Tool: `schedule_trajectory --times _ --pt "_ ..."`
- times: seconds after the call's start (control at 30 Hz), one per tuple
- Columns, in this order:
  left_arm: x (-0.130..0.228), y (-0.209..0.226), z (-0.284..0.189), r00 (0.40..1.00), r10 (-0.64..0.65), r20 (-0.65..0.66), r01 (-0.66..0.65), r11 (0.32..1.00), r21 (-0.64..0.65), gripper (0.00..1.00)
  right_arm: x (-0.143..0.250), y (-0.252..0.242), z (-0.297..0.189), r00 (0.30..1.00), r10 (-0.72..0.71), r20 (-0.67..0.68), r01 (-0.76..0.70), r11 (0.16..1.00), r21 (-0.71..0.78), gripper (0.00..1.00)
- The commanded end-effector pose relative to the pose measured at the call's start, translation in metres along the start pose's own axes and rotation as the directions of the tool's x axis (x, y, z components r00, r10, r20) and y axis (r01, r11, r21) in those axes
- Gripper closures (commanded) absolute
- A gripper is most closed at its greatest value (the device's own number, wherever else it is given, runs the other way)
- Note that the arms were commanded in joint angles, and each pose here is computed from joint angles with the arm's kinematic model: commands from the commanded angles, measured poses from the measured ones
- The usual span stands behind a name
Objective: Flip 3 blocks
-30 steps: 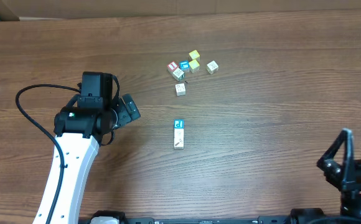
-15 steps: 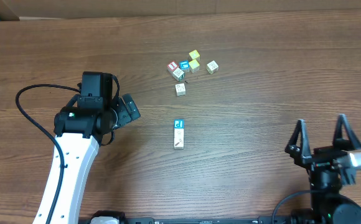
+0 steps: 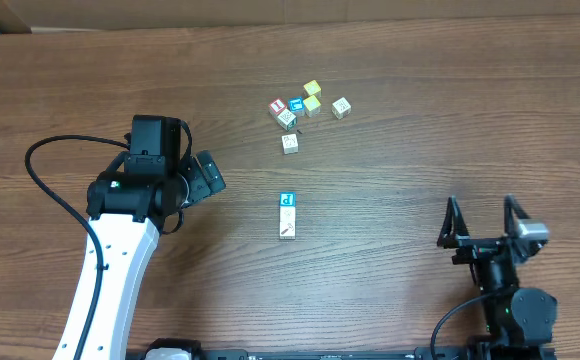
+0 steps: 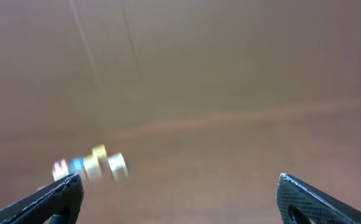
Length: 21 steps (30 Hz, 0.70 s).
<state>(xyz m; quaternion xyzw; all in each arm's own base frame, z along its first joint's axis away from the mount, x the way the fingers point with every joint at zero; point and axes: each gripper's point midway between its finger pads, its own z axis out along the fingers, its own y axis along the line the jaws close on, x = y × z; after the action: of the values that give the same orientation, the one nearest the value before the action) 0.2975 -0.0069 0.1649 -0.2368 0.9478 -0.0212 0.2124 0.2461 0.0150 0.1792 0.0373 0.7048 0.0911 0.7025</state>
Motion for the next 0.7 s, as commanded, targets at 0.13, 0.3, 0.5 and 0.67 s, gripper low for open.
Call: schedule_trajectory --times 0.13,0.3,0.5,0.67 --pt "-0.005 0.0019 -0.001 1.0 0.014 0.015 -0.014 1.0 -0.012 0.0 0.0092 0.0009 -0.0002 0.987 -0.159 -0.025 0.159 0.987 -0.016 0.0" --pt "-0.0051 0.0018 -0.001 1.0 0.014 0.015 -0.014 1.0 -0.012 0.0 0.0091 0.0013 -0.0002 0.991 -0.133 -0.025 0.133 0.991 -0.018 0.0" --pt "-0.005 0.0019 -0.001 1.0 0.014 0.015 -0.014 1.0 -0.012 0.0 0.009 0.0009 -0.0002 0.991 -0.133 -0.025 0.133 0.991 -0.016 0.0" --pt "-0.005 0.0018 -0.001 1.0 0.014 0.015 -0.014 1.0 -0.012 0.0 0.009 0.0009 -0.0002 0.991 -0.133 -0.025 0.133 0.991 -0.016 0.0"
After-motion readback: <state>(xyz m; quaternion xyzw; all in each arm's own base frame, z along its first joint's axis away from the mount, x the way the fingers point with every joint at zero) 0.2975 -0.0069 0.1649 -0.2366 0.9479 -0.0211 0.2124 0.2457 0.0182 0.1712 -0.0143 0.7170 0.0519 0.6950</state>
